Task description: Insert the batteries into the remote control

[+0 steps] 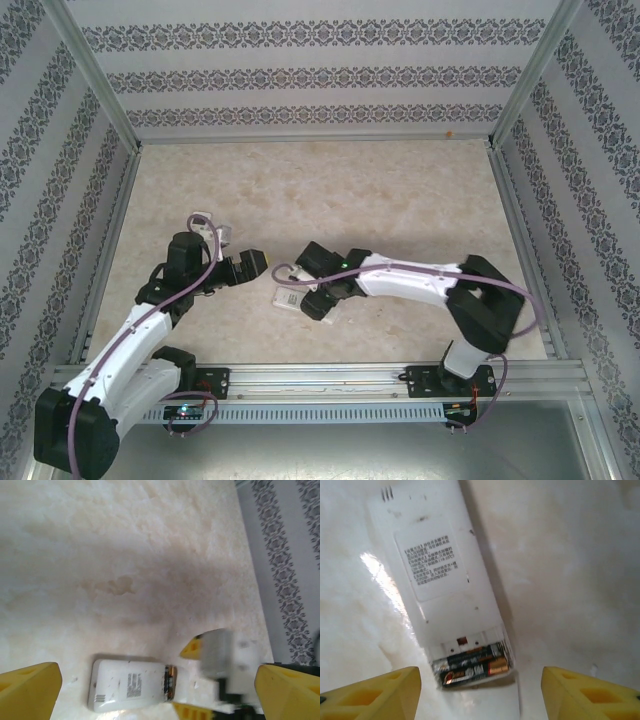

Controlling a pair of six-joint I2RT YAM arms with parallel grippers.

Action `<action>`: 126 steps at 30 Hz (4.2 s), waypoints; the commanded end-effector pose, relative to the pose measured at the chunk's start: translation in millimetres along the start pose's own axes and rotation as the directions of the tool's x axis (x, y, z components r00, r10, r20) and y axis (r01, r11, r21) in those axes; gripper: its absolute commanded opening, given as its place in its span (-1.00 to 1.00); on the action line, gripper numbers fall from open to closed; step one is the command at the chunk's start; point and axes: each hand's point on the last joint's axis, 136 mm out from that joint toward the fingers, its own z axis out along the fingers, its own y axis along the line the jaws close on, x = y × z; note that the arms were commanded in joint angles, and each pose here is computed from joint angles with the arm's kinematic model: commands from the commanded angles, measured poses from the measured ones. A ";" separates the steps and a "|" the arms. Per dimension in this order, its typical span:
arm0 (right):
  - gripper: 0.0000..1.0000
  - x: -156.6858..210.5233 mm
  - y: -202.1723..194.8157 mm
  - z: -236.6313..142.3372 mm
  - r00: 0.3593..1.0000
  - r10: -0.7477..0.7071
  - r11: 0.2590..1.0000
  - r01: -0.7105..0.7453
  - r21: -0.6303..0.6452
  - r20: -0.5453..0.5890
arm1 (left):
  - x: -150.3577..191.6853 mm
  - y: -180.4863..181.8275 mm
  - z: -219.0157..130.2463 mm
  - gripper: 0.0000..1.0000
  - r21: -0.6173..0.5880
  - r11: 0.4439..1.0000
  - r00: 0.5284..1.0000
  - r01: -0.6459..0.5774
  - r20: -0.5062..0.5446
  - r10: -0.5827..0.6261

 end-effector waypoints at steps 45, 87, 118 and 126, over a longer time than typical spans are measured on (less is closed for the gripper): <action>0.14 14.9 9.0 -13.6 0.992 -0.118 0.992 0.119 0.037 -0.037 | 9.0 -10.8 0.6 1.00 0.021 0.999 0.997 -0.042 -0.067 0.043; 0.15 14.6 5.0 29.6 0.949 -0.263 0.964 0.266 -0.007 -0.171 | 22.4 14.6 8.7 1.00 -0.079 0.996 0.993 0.029 -0.110 -0.037; 0.23 21.3 0.6 38.3 0.949 -0.248 0.968 0.248 -0.025 -0.195 | 73.1 34.2 57.4 0.77 -0.143 0.989 0.938 0.035 -0.337 -0.082; 0.32 11.1 -1.1 29.9 0.958 -0.238 0.971 0.241 0.001 -0.162 | 69.0 31.0 57.0 0.78 -0.137 0.990 0.943 0.024 -0.325 -0.067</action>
